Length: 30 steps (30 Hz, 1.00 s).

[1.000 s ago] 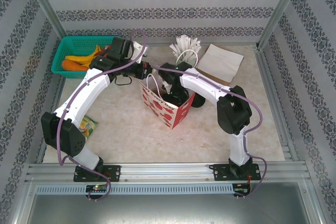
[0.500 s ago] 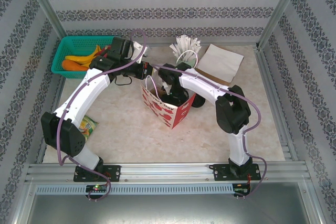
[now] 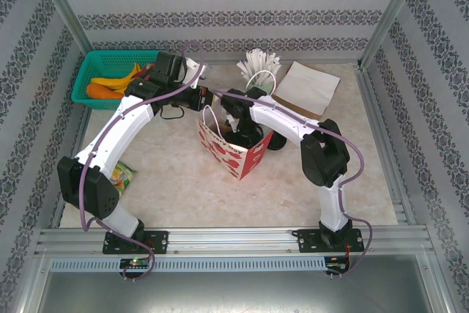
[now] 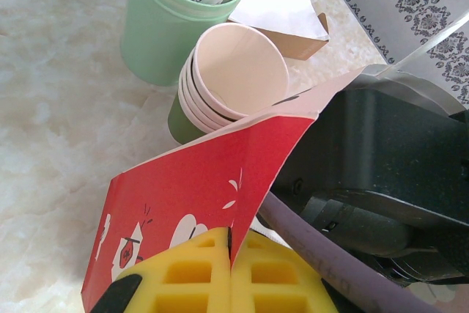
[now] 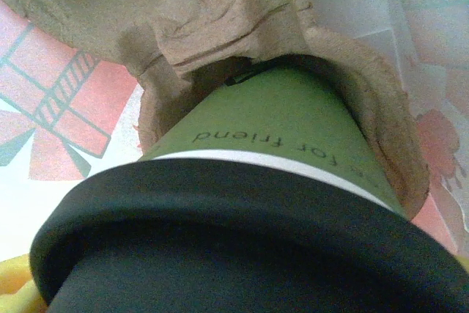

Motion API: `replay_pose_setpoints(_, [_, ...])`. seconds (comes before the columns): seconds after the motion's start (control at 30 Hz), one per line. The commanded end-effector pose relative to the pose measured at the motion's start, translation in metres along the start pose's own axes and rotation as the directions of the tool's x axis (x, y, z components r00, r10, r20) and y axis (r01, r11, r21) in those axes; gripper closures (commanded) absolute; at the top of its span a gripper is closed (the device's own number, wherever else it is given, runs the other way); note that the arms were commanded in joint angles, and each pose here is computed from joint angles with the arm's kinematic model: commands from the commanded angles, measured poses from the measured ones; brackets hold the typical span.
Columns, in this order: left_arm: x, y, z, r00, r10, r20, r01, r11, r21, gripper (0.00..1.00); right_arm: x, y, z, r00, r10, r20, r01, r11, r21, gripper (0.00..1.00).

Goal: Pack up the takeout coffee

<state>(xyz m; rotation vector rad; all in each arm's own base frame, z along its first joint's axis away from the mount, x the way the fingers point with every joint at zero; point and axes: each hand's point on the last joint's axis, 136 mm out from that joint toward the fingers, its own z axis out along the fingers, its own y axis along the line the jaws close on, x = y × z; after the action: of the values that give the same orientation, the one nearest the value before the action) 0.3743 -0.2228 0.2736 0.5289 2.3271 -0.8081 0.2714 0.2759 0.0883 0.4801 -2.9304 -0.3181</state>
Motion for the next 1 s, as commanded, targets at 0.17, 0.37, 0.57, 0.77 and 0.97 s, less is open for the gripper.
replay_pose_setpoints(0.17, [-0.006, -0.013, -0.004, 0.999, 0.041, 0.020, -0.042, 0.998, 0.048, 1.00, -0.019, -0.026, 0.032, 0.999, 0.034, 0.023, -0.036, 0.990, 0.135, 0.41])
replay_pose_setpoints(0.37, [-0.005, -0.013, -0.003, 0.999, 0.045, 0.017, -0.046, 0.998, 0.046, 1.00, -0.021, -0.024, 0.019, 0.998, 0.032, 0.051, -0.038, 0.991, 0.130, 0.37])
replay_pose_setpoints(0.57, [-0.004, -0.012, -0.003, 0.998, 0.055, 0.014, -0.056, 0.997, 0.048, 1.00, -0.022, -0.017, 0.004, 0.996, 0.033, 0.080, -0.042, 0.993, 0.109, 0.32])
replay_pose_setpoints(0.77, [-0.001, -0.010, 0.001, 0.998, 0.068, 0.009, -0.068, 0.997, 0.048, 1.00, -0.023, -0.015, -0.008, 0.994, 0.036, 0.102, -0.048, 0.992, 0.114, 0.19])
replay_pose_setpoints(0.97, [0.000, -0.008, 0.002, 0.998, 0.070, 0.003, -0.070, 0.997, 0.039, 1.00, -0.024, -0.011, -0.012, 0.994, 0.027, 0.103, -0.038, 0.994, 0.100, 0.16])
